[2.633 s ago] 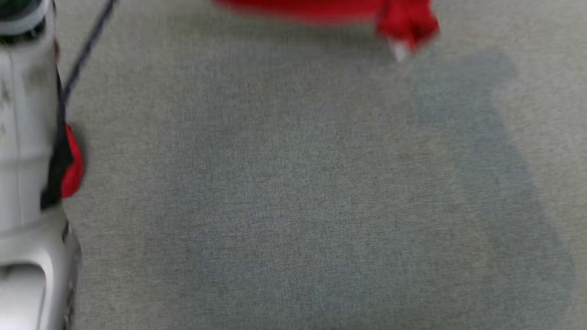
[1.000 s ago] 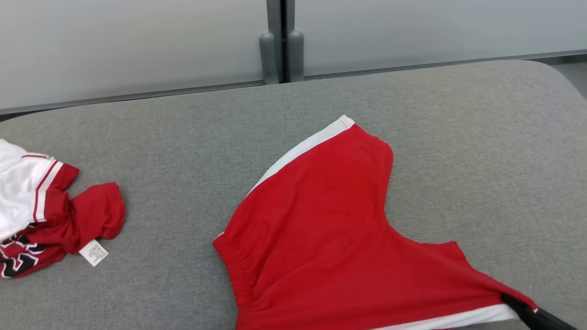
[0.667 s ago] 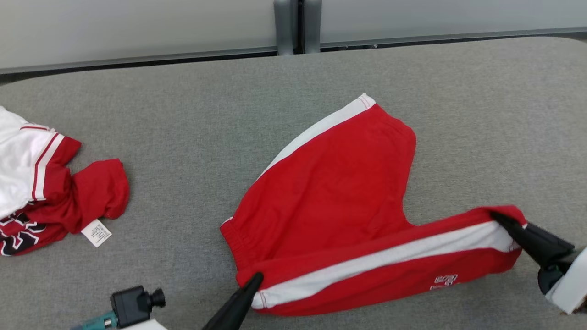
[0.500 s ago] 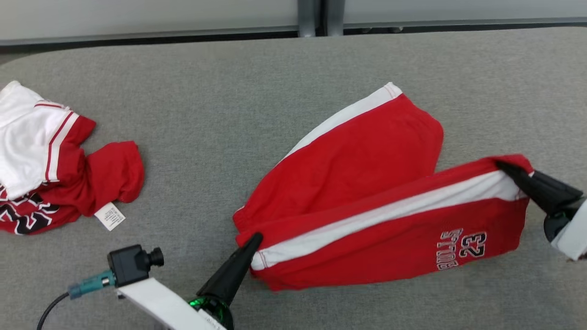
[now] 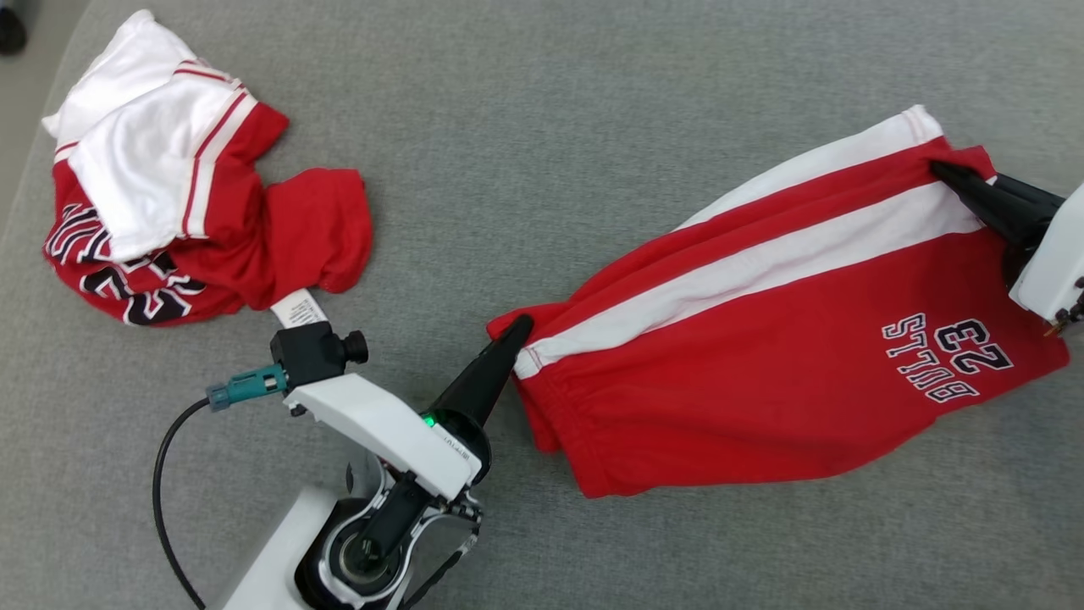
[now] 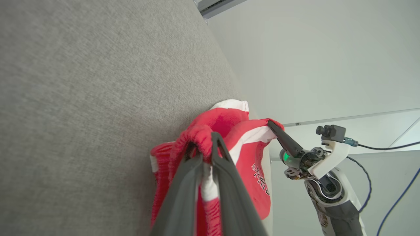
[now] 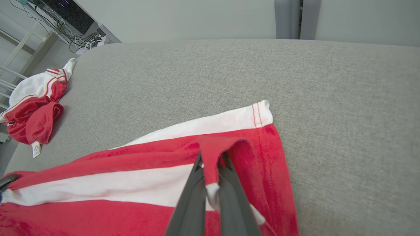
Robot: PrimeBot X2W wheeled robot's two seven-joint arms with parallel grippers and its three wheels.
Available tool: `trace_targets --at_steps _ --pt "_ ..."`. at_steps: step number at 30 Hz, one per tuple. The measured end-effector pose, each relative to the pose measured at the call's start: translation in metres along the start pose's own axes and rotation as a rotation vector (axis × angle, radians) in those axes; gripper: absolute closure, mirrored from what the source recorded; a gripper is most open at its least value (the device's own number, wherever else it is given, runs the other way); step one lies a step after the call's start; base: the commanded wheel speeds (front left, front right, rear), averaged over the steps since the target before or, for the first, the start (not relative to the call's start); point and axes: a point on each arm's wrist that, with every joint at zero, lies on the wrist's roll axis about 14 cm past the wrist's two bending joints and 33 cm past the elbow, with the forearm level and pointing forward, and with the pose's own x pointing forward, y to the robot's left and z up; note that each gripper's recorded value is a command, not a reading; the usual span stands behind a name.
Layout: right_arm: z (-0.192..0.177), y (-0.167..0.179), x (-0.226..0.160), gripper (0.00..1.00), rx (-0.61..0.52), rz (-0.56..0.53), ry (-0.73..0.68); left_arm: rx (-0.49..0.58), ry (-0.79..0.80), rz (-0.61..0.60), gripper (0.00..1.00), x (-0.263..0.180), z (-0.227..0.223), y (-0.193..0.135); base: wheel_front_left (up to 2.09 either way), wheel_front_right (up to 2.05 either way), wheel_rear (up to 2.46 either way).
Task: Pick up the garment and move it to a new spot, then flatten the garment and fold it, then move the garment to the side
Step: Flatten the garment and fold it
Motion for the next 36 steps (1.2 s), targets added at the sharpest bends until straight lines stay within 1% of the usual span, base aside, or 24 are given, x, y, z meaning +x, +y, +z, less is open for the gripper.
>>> trace_targets --at_steps 4,10,11,12,13,14,15,22,25,27,29,31,33,36 --pt "-0.001 0.004 0.021 1.00 -0.006 0.022 0.010 -0.003 -0.017 0.023 1.00 0.006 0.005 0.010 0.00 0.00 0.00" --pt "0.003 0.004 0.033 1.00 -0.046 0.023 -0.003 0.007 -0.028 0.032 1.00 0.011 0.007 0.013 0.00 0.00 0.00" --pt "0.004 0.005 0.035 1.00 -0.051 0.026 -0.006 0.014 -0.033 0.036 0.98 0.012 0.008 0.014 0.00 0.00 0.00" --pt "0.004 0.007 0.036 0.95 -0.060 0.029 -0.012 0.017 -0.041 0.041 0.82 0.013 0.009 0.015 0.00 0.00 0.00" --pt "0.006 0.008 0.037 0.63 -0.070 0.029 -0.026 0.019 -0.040 0.046 0.65 0.013 0.009 0.017 0.00 0.00 0.00" --pt "0.010 0.008 0.038 0.00 -0.081 0.026 -0.050 0.021 -0.046 0.051 0.50 0.013 0.009 0.018 0.00 0.00 0.00" --pt "0.014 0.007 0.038 0.00 -0.089 0.022 -0.074 0.019 -0.058 0.052 0.00 0.014 0.011 0.019 0.00 0.00 0.00" --pt "0.028 0.005 0.024 0.00 -0.129 -0.012 -0.154 0.058 -0.085 0.056 0.00 0.007 0.008 0.020 0.00 0.00 0.00" --pt "0.033 0.001 0.008 0.00 -0.147 -0.037 -0.184 0.107 -0.108 0.075 0.00 -0.003 0.006 0.022 0.00 0.00 0.00" --pt "0.034 -0.005 -0.005 0.00 -0.147 -0.066 -0.188 0.165 -0.148 0.093 0.00 -0.014 0.007 0.024 0.00 0.00 0.00" --pt "0.025 -0.013 -0.017 0.00 -0.154 -0.104 -0.144 0.241 -0.215 0.093 0.00 -0.024 0.012 0.021 0.00 0.00 0.00" --pt "0.012 -0.021 -0.027 0.00 -0.150 -0.137 -0.084 0.354 -0.265 0.106 0.00 -0.033 0.014 0.019 0.00 0.00 0.00" --pt "0.000 -0.027 -0.032 0.00 -0.145 -0.159 -0.034 0.461 -0.300 0.143 0.00 -0.042 0.014 0.023 0.00 0.00 0.00" --pt "-0.008 -0.033 -0.026 0.00 -0.146 -0.172 0.011 0.503 -0.338 0.156 0.00 -0.045 0.012 0.021 0.00 0.00 0.00"
